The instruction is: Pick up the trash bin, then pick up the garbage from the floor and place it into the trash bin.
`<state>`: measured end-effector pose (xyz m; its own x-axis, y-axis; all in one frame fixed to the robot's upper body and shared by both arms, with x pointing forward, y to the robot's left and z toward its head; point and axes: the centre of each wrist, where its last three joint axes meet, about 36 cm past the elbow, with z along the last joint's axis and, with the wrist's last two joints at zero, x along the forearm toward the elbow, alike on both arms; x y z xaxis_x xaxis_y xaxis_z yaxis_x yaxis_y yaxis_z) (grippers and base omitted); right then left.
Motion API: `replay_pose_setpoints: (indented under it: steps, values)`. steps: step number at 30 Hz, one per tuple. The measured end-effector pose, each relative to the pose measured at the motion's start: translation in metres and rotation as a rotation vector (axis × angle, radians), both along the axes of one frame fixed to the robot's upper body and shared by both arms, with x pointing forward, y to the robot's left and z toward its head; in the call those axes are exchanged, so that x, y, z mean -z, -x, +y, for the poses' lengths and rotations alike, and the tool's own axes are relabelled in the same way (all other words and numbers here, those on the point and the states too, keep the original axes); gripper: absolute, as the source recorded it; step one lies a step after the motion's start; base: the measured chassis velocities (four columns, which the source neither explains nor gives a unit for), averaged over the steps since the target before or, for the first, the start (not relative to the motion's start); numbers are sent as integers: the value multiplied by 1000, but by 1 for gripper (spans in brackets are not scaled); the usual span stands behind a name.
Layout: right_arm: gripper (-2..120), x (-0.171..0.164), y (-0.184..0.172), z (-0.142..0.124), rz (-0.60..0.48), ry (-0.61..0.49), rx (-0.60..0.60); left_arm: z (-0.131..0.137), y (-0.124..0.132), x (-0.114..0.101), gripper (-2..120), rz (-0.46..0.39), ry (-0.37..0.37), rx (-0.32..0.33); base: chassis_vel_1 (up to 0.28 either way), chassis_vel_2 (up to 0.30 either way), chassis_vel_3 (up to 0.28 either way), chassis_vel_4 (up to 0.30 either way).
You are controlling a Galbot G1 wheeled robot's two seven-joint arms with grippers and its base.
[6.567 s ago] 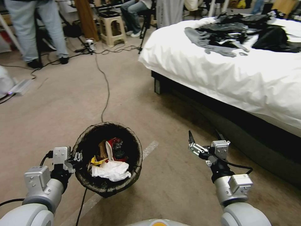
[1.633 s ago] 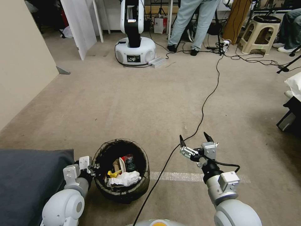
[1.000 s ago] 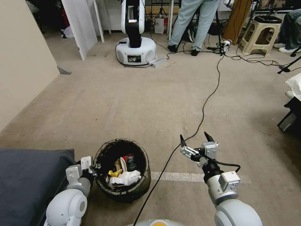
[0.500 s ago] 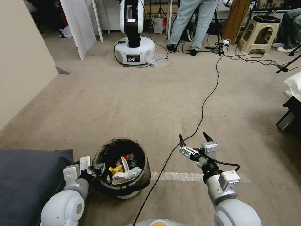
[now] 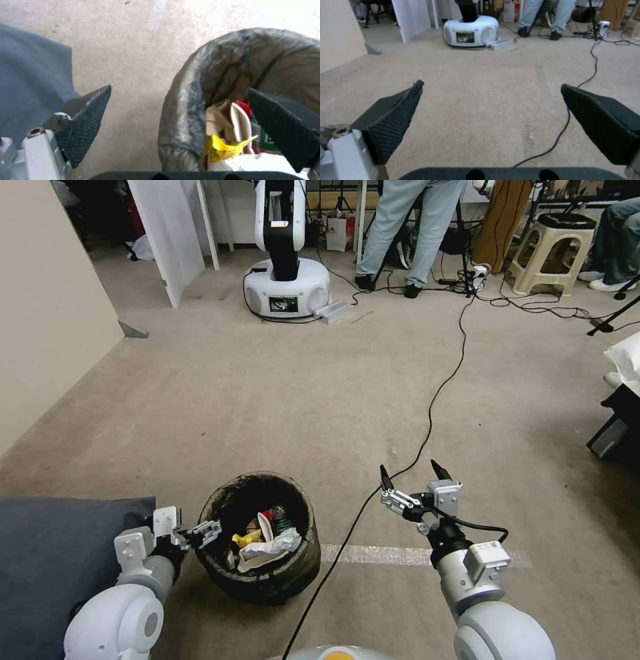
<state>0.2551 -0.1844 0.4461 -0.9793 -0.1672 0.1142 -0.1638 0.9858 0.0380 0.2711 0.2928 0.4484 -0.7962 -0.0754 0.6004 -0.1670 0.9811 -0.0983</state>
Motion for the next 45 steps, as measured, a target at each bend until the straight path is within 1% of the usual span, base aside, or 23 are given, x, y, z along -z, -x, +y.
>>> replay_pose_setpoints:
  steps: [3, 4, 6, 7, 8, 9, 10, 11, 12, 13, 15, 16, 19, 20, 23, 24, 28, 34, 45]
  values:
    - [100, 0, 0, 0, 0, 1, 0, 1, 1, -3, 100, -11, 11, 18, 0, 0, 0, 0]
    - [100, 0, 1, 0, 0, 3, 3, 2, 3, -4, 100, -40, 16, 36, 0, 0, 0, 0]
    - [100, 1, 2, -1, -10, 15, 14, 4, 7, -5, 100, -149, -33, 62, 0, 0, 0, 0]
    - [100, 1, 2, -1, -10, 15, 14, 4, 7, -5, 100, -149, -33, 62, 0, 0, 0, 0]
    - [100, 2, 2, -2, -20, 32, 22, 6, 10, -4, 100, -253, -93, 59, 0, 0, 0, 0]
    - [100, 4, 3, -2, -29, 50, 34, 8, 14, -1, 100, -365, -186, 51, 0, 0, 0, 0]
    - [100, 4, 3, -2, -29, 50, 34, 8, 14, -1, 100, -365, -186, 51, 0, 0, 0, 0]
    - [100, 5, 6, -1, -33, 59, 50, 11, 21, 4, 100, -457, -285, 43, 0, 0, 0, 0]
    - [100, 7, 8, -1, -35, 64, 60, 11, 25, 7, 100, -483, -319, 34, 0, 0, 0, 0]
    - [100, 7, 8, -1, -35, 64, 60, 11, 25, 7, 100, -483, -319, 34, 0, 0, 0, 0]
    - [100, 9, 15, -3, -57, 90, 88, 9, 37, 8, 100, -532, -377, -6, 0, 0, 0, 0]
    - [100, 9, 15, -3, -57, 90, 88, 9, 37, 8, 100, -532, -377, -6, 0, 0, 0, 0]
    - [100, 4, 26, -2, -73, 88, 115, 2, 54, 3, 100, -567, -414, -47, 0, 0, 0, 0]
    - [100, 4, 26, -2, -73, 88, 115, 2, 54, 3, 100, -567, -414, -47, 0, 0, 0, 0]
    - [100, 5, 34, -4, -116, 106, 133, -3, 70, 0, 100, -590, -430, -58, 0, 0, 0, 0]
    - [100, 5, 34, -4, -116, 106, 133, -3, 70, 0, 100, -590, -430, -58, 0, 0, 0, 0]
    - [100, 10, 44, -8, -148, 108, 143, -7, 83, 2, 100, -597, -433, -68, 0, 0, 0, 0]
    - [100, 16, 49, -15, -170, 116, 156, -8, 86, 3, 100, -593, -447, -83, 0, 0, 0, 0]
    - [100, 20, 52, -17, -177, 126, 169, -11, 86, 6, 100, -594, -435, -64, 0, 0, 0, 0]
